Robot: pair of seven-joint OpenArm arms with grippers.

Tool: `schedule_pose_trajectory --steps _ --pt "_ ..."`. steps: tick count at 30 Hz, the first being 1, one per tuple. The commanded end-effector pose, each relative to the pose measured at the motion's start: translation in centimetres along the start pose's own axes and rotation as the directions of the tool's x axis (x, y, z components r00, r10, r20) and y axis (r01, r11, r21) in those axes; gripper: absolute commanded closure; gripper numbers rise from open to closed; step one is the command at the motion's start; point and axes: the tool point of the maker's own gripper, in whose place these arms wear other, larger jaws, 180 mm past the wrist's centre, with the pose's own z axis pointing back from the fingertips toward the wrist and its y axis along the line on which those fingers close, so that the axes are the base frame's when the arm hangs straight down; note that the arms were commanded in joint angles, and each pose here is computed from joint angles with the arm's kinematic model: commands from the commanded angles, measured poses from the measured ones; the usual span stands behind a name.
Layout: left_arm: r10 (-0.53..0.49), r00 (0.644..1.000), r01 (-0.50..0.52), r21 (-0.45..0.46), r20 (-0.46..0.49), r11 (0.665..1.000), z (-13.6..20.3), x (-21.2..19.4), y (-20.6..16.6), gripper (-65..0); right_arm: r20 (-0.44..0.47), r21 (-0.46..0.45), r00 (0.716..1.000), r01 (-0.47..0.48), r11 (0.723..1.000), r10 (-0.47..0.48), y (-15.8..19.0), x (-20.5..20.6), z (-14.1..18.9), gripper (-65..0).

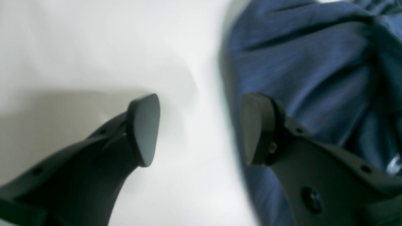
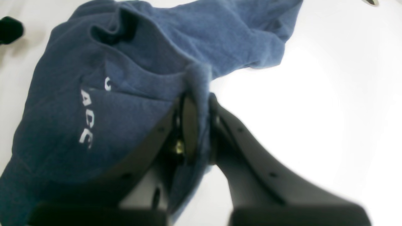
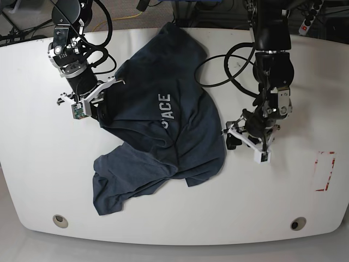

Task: Fold the T-shirt properly
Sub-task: 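Lift the shirt with the right gripper while the left gripper reaches in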

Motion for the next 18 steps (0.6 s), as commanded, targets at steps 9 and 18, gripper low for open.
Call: schedule_pose_trajectory --steps 9,18 --pt "0.019 1.0 -0.018 -0.079 0.011 0.997 -4.1 1.2 -3.9 -37.1 0.059 -0.003 0.998 -0.017 1.0 0.017 -0.2 1.7 0.1 0.0" --pt "0.072 0.997 -0.075 -0.088 -0.032 0.993 -6.5 -0.6 -4.9 -29.6 0.055 -0.012 0.998 -0.015 1.0 0.015 -0.5 1.6 0.1 0.0"
